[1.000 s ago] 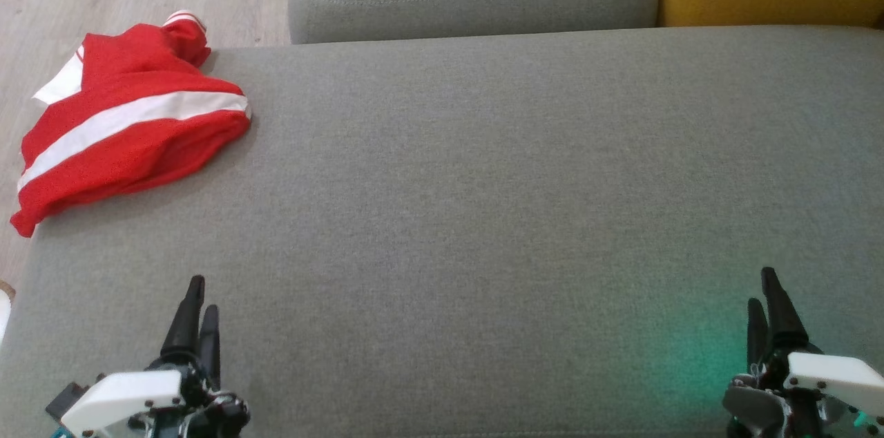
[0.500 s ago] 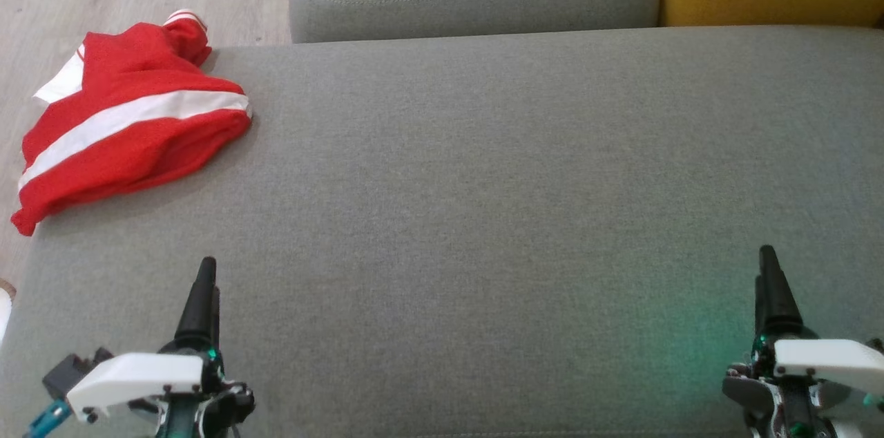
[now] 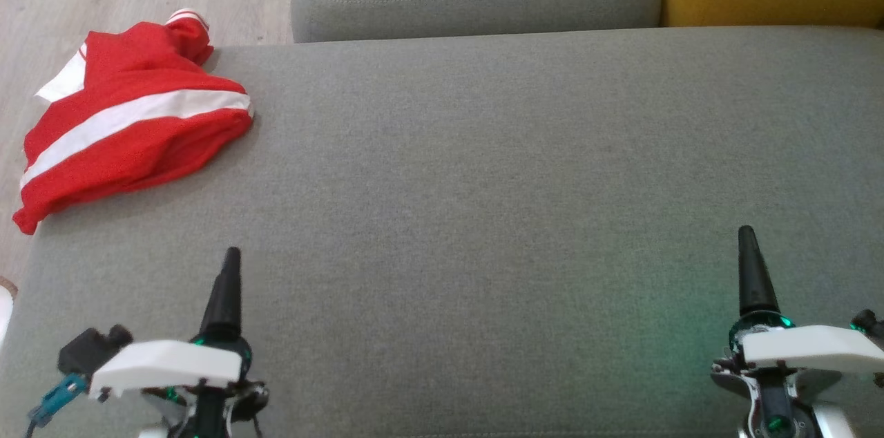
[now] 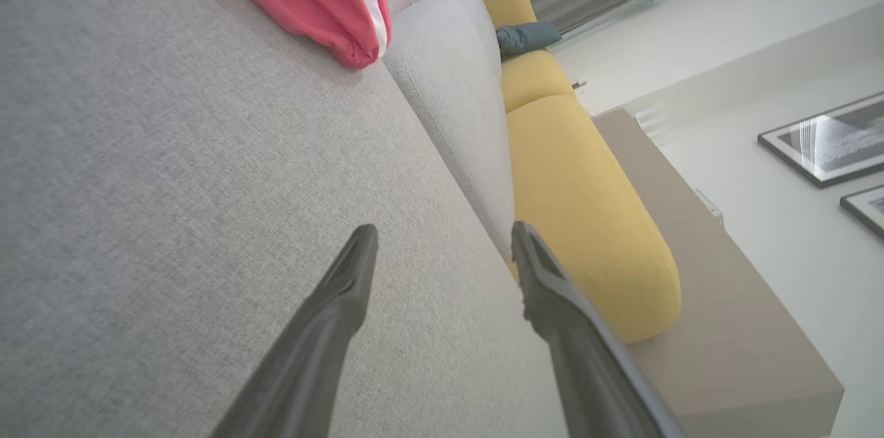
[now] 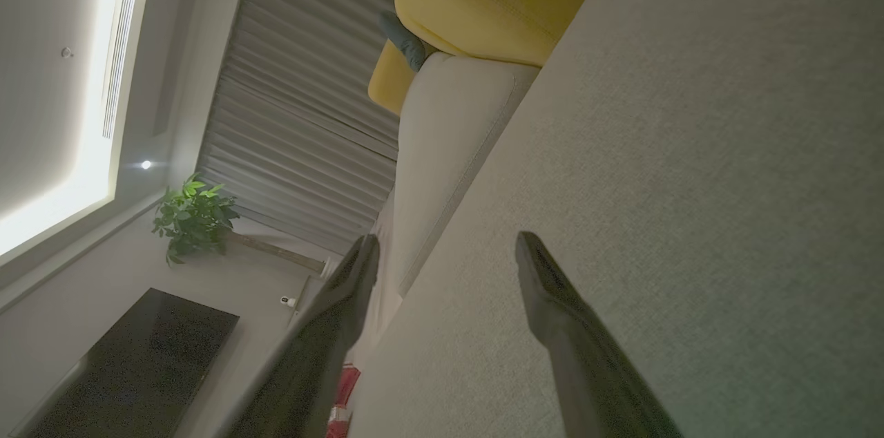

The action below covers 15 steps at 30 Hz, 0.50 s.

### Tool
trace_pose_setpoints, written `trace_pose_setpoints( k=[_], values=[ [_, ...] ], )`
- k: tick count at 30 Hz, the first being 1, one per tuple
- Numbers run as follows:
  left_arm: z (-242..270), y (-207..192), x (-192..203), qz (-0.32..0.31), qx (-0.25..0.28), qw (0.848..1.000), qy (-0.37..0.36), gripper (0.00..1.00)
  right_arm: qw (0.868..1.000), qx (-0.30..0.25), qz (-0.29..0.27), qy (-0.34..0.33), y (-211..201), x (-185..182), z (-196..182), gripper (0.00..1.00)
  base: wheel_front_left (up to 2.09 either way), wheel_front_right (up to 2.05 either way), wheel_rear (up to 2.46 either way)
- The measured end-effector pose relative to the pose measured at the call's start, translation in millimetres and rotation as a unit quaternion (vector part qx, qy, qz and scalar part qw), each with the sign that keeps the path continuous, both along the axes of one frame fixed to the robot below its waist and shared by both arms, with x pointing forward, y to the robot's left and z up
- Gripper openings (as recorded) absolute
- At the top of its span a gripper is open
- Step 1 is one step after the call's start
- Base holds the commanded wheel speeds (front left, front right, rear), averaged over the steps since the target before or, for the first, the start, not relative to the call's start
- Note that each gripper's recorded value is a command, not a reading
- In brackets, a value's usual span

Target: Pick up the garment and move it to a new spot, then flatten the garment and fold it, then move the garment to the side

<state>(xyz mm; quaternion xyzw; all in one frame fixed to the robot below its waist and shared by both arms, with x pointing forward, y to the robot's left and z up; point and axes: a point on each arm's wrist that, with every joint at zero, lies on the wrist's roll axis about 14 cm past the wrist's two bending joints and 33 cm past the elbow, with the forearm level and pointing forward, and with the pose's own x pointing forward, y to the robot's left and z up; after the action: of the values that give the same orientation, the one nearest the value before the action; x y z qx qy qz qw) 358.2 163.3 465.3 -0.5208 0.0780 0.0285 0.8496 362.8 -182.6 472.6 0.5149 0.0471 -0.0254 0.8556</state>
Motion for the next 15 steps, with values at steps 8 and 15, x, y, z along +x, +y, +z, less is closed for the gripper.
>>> trace_pose_setpoints(
  k=[8,15],
  values=[
    [3,-5,0,-0.016,0.07,0.997,-0.009,1.0,0.998,-0.066,0.02,-0.007,10,1,3,1.0,0.0,0.0,0.0],
    [8,-11,0,-0.026,0.124,0.992,-0.021,1.0,0.993,-0.117,0.032,-0.01,15,0,2,1.0,0.0,0.0,0.0]
  ],
)
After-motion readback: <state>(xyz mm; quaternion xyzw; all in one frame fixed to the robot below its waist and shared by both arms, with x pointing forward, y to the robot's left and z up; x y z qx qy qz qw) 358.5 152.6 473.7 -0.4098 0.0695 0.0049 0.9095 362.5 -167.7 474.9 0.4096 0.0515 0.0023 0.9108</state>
